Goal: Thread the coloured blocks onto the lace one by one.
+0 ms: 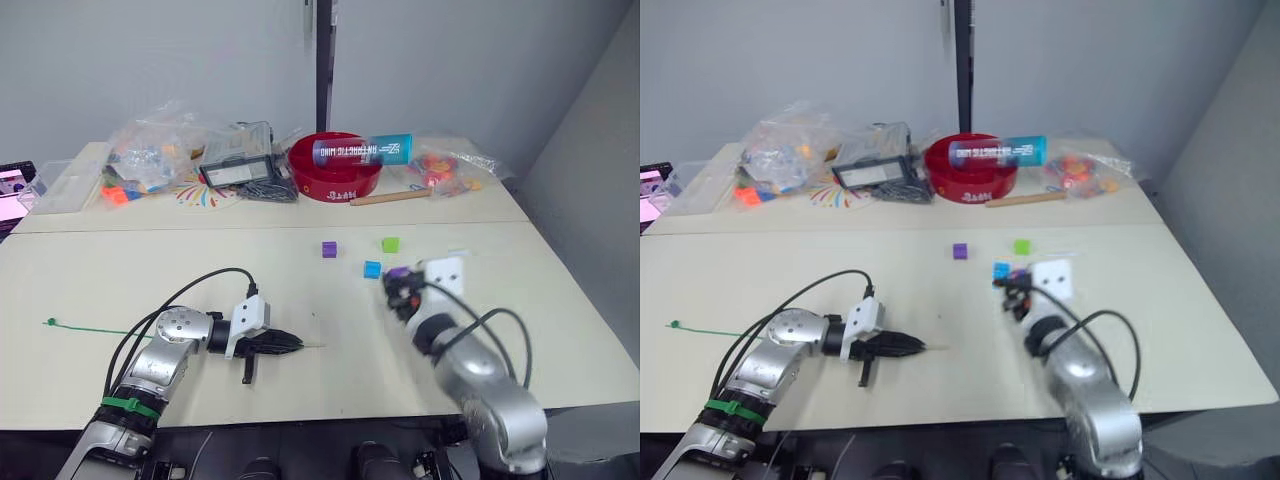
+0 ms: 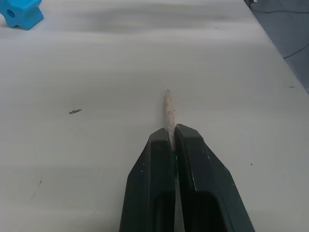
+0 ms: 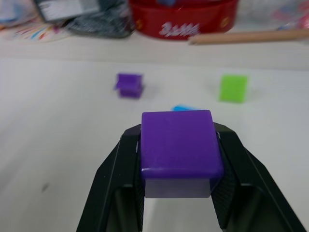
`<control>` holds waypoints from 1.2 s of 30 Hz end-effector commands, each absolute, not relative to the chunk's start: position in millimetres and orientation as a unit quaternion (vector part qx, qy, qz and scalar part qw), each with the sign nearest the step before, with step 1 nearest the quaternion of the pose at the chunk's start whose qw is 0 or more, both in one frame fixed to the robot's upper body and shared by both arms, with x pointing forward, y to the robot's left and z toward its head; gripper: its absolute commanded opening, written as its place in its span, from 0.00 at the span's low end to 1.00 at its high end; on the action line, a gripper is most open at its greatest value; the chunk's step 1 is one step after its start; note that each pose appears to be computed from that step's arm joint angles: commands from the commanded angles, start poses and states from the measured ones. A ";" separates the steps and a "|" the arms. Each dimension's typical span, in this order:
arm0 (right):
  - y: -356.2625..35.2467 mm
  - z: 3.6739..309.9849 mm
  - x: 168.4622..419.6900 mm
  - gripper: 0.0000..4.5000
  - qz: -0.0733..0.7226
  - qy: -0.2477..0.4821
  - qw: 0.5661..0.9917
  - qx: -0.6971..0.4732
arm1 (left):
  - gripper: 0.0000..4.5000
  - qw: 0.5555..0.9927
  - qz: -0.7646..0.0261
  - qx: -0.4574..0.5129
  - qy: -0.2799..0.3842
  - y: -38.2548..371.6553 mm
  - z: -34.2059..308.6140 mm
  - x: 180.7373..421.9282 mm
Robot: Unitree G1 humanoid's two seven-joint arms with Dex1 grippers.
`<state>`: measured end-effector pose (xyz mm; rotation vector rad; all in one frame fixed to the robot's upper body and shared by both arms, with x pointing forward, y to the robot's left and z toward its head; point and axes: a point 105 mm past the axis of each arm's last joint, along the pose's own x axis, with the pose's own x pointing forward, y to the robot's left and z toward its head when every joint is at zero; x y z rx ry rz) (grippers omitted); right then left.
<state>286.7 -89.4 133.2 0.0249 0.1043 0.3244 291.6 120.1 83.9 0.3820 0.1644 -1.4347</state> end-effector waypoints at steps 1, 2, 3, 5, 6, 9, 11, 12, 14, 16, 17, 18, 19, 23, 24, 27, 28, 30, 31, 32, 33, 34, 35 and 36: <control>-83.3 116.3 281.6 0.27 0.167 0.072 0.983 -0.006 | 0.00 0.734 -0.654 0.178 0.047 114.6 100.5 295.1; -85.3 108.6 281.9 0.27 0.162 0.083 0.983 -0.007 | 0.00 0.734 -0.654 0.177 0.044 113.5 102.9 294.9; -87.1 99.3 282.3 0.27 0.158 0.097 0.983 -0.010 | 0.00 0.735 -0.654 0.175 0.038 112.4 107.0 295.0; -85.7 85.7 281.1 0.27 0.159 0.116 0.980 -0.005 | 0.00 0.737 -0.654 0.171 0.031 110.9 114.5 294.8; -84.4 82.3 280.5 0.27 0.160 0.121 0.980 -0.001 | 0.00 0.737 -0.653 0.170 0.030 110.5 116.7 294.7; -80.2 67.7 276.0 0.27 0.160 0.145 0.976 0.013 | 0.00 0.737 -0.653 0.170 0.029 110.5 121.6 293.2; -80.0 59.4 273.2 0.27 0.158 0.160 0.974 0.019 | 0.00 0.738 -0.652 0.171 0.030 110.8 123.9 292.6; -80.8 57.6 272.9 0.27 0.157 0.163 0.974 0.019 | 0.00 0.738 -0.652 0.171 0.031 111.0 124.4 292.4; -78.8 57.7 271.9 0.27 0.165 0.163 0.972 0.028 | 0.00 0.739 -0.651 0.171 0.033 111.5 124.6 292.0; -77.8 61.3 271.8 0.27 0.171 0.155 0.972 0.033 | 0.00 0.740 -0.650 0.170 0.035 111.8 124.5 291.7; -78.5 66.4 272.4 0.38 0.175 0.144 0.973 0.037 | 0.00 0.740 -0.649 0.170 0.036 111.9 124.4 291.7; -79.1 71.0 272.7 0.50 0.179 0.136 0.974 0.038 | 0.00 0.741 -0.649 0.169 0.037 112.1 124.4 291.6; -79.7 77.5 272.6 0.58 0.186 0.124 0.974 0.038 | 0.00 0.741 -0.649 0.169 0.037 112.4 124.3 291.5; -85.8 100.4 268.3 0.87 0.239 0.087 0.967 0.012 | 0.00 0.743 -0.647 0.168 0.039 113.8 123.1 290.3; -87.3 106.8 266.5 0.96 0.263 0.078 0.962 0.003 | 0.00 0.743 -0.647 0.167 0.040 114.0 122.5 290.0; -97.3 122.2 266.7 0.99 0.333 0.059 0.940 -0.039 | 0.00 0.745 -0.645 0.166 0.042 114.7 120.5 289.1; -99.9 127.7 267.6 0.99 0.360 0.054 0.930 -0.048 | 0.00 0.745 -0.644 0.165 0.043 115.2 119.5 288.7; -100.1 135.8 265.8 0.99 0.433 0.053 0.897 -0.062 | 0.00 0.747 -0.643 0.163 0.045 116.6 117.0 288.1; -99.9 138.1 263.8 0.99 0.466 0.056 0.880 -0.069 | 0.00 0.747 -0.643 0.163 0.046 117.4 115.9 287.7; -99.2 140.6 261.0 0.99 0.500 0.058 0.860 -0.077 | 0.00 0.747 -0.643 0.163 0.047 118.3 114.8 287.2; -99.9 142.1 259.5 0.99 0.531 0.065 0.841 -0.083 | 0.00 0.748 -0.642 0.163 0.048 118.7 114.0 287.2; -101.0 143.3 259.3 0.99 0.560 0.072 0.820 -0.094 | 0.00 0.748 -0.642 0.163 0.048 119.4 113.2 287.1; -103.0 143.9 260.5 0.99 0.595 0.084 0.791 -0.114 | 0.00 0.748 -0.641 0.163 0.050 120.6 111.9 287.1; -106.5 142.6 265.4 0.99 0.629 0.098 0.757 -0.147 | 0.00 0.749 -0.640 0.164 0.051 122.1 110.7 287.0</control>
